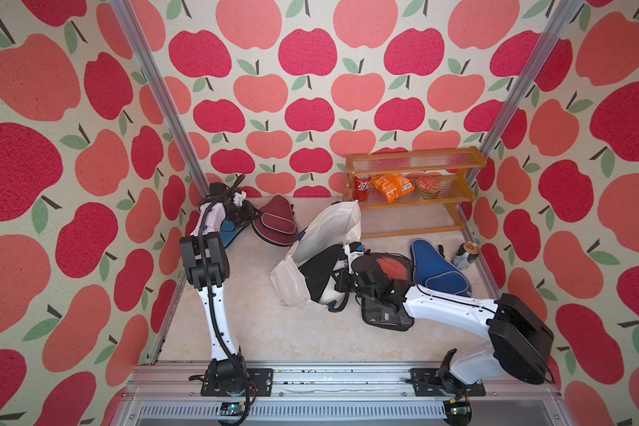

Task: Remove the ping pong set from the canvas bag
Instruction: Place the ping pong set at the center of the board.

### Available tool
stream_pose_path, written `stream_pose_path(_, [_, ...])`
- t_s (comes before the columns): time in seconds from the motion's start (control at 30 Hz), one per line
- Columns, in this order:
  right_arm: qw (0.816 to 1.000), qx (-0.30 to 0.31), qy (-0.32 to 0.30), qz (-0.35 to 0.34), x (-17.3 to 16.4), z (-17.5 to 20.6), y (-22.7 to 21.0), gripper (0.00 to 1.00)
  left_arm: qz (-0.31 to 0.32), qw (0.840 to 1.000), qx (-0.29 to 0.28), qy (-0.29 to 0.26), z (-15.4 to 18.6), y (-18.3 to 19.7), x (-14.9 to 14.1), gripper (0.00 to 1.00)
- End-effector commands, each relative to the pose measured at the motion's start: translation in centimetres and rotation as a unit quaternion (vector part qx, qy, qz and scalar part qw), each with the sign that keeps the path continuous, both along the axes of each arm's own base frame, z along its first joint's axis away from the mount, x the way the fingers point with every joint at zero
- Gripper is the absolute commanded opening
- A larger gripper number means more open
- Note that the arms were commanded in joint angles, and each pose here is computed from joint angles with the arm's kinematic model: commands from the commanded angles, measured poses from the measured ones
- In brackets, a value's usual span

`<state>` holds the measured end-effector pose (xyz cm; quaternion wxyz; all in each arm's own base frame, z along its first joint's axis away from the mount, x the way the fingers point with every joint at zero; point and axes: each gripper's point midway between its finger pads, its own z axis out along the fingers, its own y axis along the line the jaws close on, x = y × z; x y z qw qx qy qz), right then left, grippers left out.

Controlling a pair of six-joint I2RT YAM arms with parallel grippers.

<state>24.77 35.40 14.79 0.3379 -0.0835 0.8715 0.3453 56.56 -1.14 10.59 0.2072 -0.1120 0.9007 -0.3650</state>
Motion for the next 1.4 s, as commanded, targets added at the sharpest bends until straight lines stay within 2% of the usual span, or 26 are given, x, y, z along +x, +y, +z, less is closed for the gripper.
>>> stream_pose_path(0.0, [1.0, -0.008, -0.002, 0.01, 0.1, 0.0, 0.9, 0.0, 0.003, 1.0, 0.019, 0.005, -1.3, 0.0, 0.6, 0.29])
stream_pose_path(0.17, [1.0, -0.009, -0.005, 0.015, 0.1, 0.3, 1.2, 0.0, 0.007, 1.0, 0.021, 0.004, -1.1, 0.2, 0.7, 0.36])
stream_pose_path(0.27, [1.0, -0.013, -0.007, 0.015, 0.1, 0.4, 1.1, 0.0, 0.007, 1.0, 0.026, 0.006, -0.9, 0.4, 0.8, 0.47])
stream_pose_path(0.47, [1.0, -0.013, -0.009, 0.016, 0.2, 0.5, 1.2, 0.0, 0.005, 0.999, 0.045, 0.0, 0.2, 0.6, 0.7, 0.63])
stream_pose_path(0.6, [1.0, -0.012, -0.01, 0.018, 0.2, 0.5, 1.4, 0.0, 0.005, 0.998, 0.062, -0.025, 3.0, 0.8, 0.7, 0.7])
stream_pose_path(0.83, [1.0, -0.007, -0.015, 0.015, 0.4, 0.6, 1.4, 0.0, 0.001, 0.992, 0.084, -0.092, 10.8, 0.0, -0.2, 0.79])
stream_pose_path(0.97, [1.0, -0.002, -0.015, 0.013, 0.4, 0.4, 1.3, 0.0, -0.017, 0.986, 0.095, -0.136, 15.0, -2.1, -1.9, 0.83])
stream_pose_path(1.13, [1.0, 0.003, -0.017, 0.014, 0.2, 0.3, 1.3, 0.0, -0.046, 0.977, 0.102, -0.18, 18.7, -5.1, -4.7, 0.91])
stream_pose_path(1.37, [1.0, 0.01, -0.017, 0.016, -0.3, 0.0, 1.1, 0.0, -0.133, 0.957, 0.088, -0.241, 22.7, -10.9, -10.3, 0.95])
